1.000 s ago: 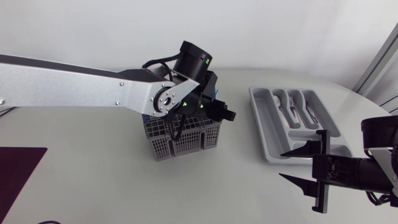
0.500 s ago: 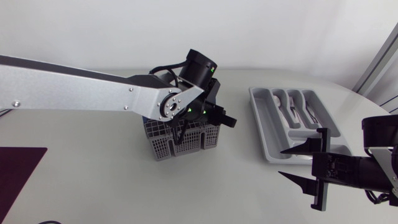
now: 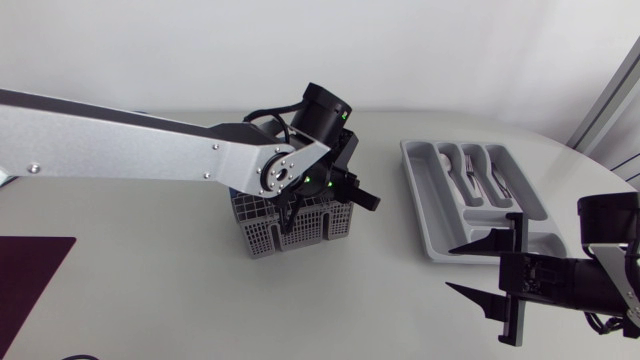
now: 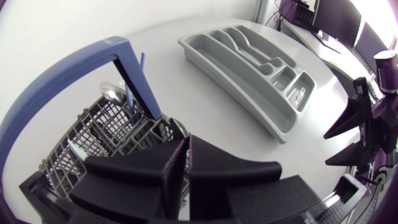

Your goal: Unload the cutlery basket into the drawer organizer.

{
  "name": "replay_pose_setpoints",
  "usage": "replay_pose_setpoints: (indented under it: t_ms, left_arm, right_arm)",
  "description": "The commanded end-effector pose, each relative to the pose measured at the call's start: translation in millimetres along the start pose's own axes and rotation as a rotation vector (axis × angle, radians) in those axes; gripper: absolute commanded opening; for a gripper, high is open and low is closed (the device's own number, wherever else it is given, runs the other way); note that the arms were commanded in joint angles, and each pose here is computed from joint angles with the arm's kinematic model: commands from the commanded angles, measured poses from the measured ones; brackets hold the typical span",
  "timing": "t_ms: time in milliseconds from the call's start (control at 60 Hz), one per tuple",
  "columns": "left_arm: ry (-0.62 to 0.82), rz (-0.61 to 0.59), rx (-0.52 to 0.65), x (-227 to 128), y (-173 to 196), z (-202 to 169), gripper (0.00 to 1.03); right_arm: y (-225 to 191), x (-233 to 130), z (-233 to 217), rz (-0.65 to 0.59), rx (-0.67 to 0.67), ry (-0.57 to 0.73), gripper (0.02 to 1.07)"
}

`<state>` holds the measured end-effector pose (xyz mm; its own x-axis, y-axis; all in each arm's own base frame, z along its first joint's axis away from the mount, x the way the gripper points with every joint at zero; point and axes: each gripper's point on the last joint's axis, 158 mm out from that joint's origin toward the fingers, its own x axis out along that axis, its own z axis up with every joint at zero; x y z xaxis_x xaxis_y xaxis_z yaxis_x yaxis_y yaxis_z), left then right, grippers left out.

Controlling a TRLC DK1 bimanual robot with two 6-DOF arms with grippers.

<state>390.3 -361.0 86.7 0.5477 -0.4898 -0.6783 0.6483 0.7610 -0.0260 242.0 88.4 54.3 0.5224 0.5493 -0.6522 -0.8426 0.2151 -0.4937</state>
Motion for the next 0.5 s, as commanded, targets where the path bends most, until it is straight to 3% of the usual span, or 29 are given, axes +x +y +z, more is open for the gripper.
replay_pose_setpoints:
  t_ms: [0, 483]
  left_arm:
    - [0.027, -0.02, 0.018, 1, -3, -14, 0.08]
    - [-0.04, -0.098, 0.019, -26, -15, 8, 0.08]
  right_arm:
    - [10, 3, 1, 0.018, 0.018, -0.008, 0.66]
    - [10, 2, 2, 0.015, 0.014, -0.008, 0.66]
